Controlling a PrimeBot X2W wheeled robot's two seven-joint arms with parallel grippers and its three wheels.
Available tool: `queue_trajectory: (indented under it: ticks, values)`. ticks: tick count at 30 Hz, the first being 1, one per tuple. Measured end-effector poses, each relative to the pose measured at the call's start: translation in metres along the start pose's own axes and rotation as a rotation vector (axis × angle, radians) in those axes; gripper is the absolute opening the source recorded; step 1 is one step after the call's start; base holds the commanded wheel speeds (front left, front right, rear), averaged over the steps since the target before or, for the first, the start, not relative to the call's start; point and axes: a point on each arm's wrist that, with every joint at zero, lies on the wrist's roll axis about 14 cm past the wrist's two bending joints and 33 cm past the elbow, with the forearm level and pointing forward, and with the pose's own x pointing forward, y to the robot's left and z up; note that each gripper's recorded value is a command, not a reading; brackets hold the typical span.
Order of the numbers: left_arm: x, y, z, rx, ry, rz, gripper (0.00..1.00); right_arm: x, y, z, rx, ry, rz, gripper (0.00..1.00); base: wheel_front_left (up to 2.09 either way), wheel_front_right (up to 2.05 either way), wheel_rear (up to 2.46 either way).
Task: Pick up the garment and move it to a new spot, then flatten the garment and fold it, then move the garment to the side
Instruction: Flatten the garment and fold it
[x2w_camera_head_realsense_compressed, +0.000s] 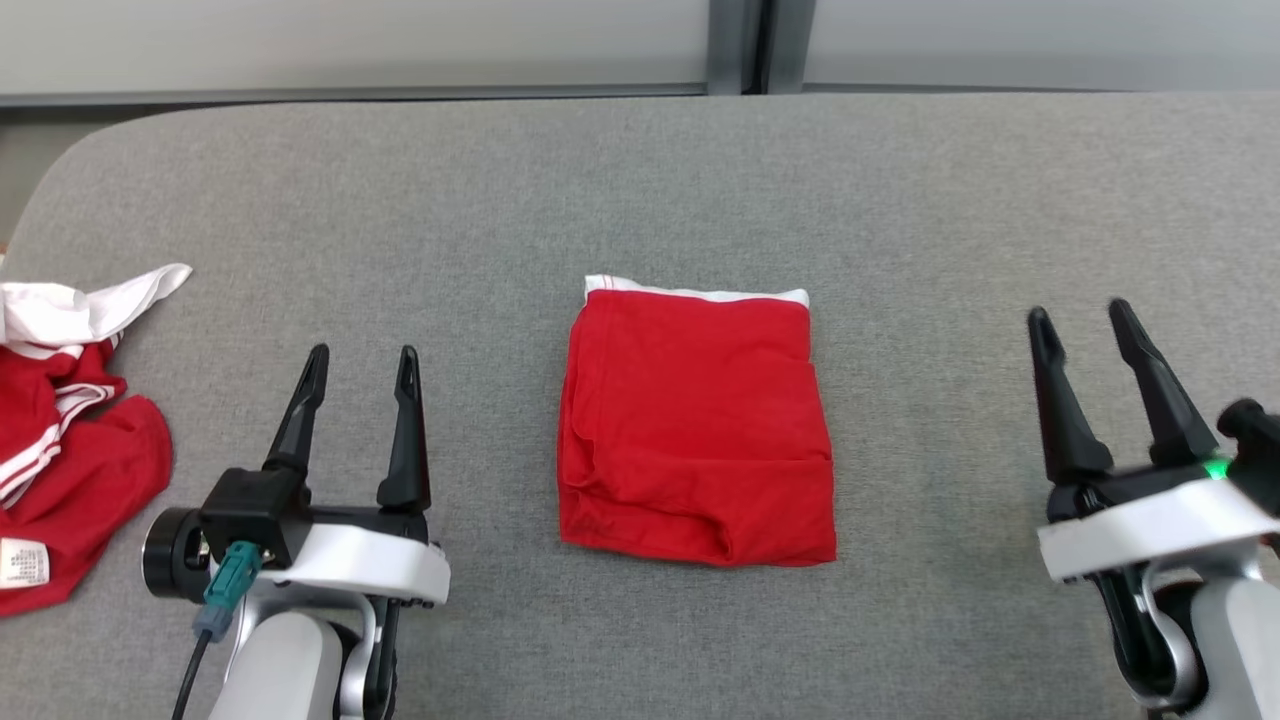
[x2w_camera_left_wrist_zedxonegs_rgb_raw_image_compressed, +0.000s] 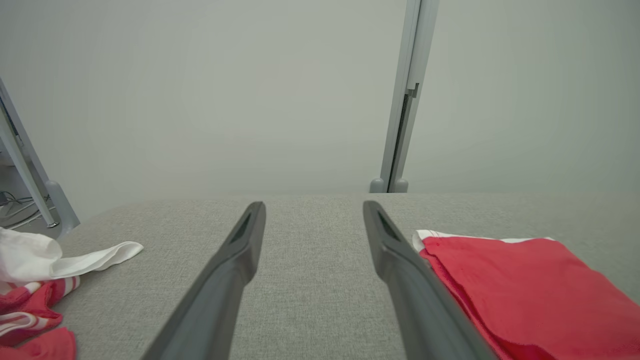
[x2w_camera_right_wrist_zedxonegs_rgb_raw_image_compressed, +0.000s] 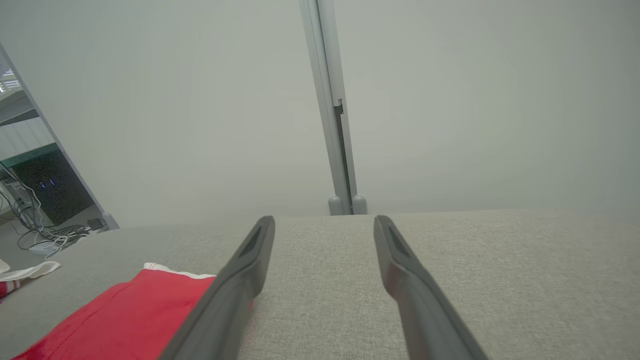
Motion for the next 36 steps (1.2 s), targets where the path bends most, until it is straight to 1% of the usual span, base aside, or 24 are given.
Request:
queue_trajectory:
  ticks: [3,5,15,24,30,36]
  values:
    - [-0.006,-0.001,-0.001,0.005,0.006,-0.010,1.00,-0.019,-0.017,0.001,-0.016,0.016,-0.063,1.00,0.00,0.00,0.00]
    - [-0.010,-0.002,-0.002,0.003,0.013,-0.020,1.00,-0.029,-0.020,0.003,-0.022,0.022,-0.084,1.00,0.00,0.00,0.00]
    - [-0.037,-0.004,0.002,-0.005,0.034,-0.058,1.00,-0.072,-0.010,0.007,-0.011,0.037,-0.120,1.00,0.00,0.00,0.00]
    - [-0.062,0.008,0.007,0.004,0.045,-0.043,1.00,-0.104,-0.003,0.011,-0.022,0.047,-0.142,1.00,0.00,0.00,0.00]
    - [-0.069,0.011,0.014,0.018,0.025,-0.035,1.00,-0.115,0.000,0.013,-0.026,0.054,-0.149,1.00,0.00,0.00,0.00]
    - [-0.068,0.013,0.018,0.031,0.016,-0.025,1.00,-0.117,-0.001,0.017,-0.041,0.056,-0.158,1.00,0.00,0.00,0.00]
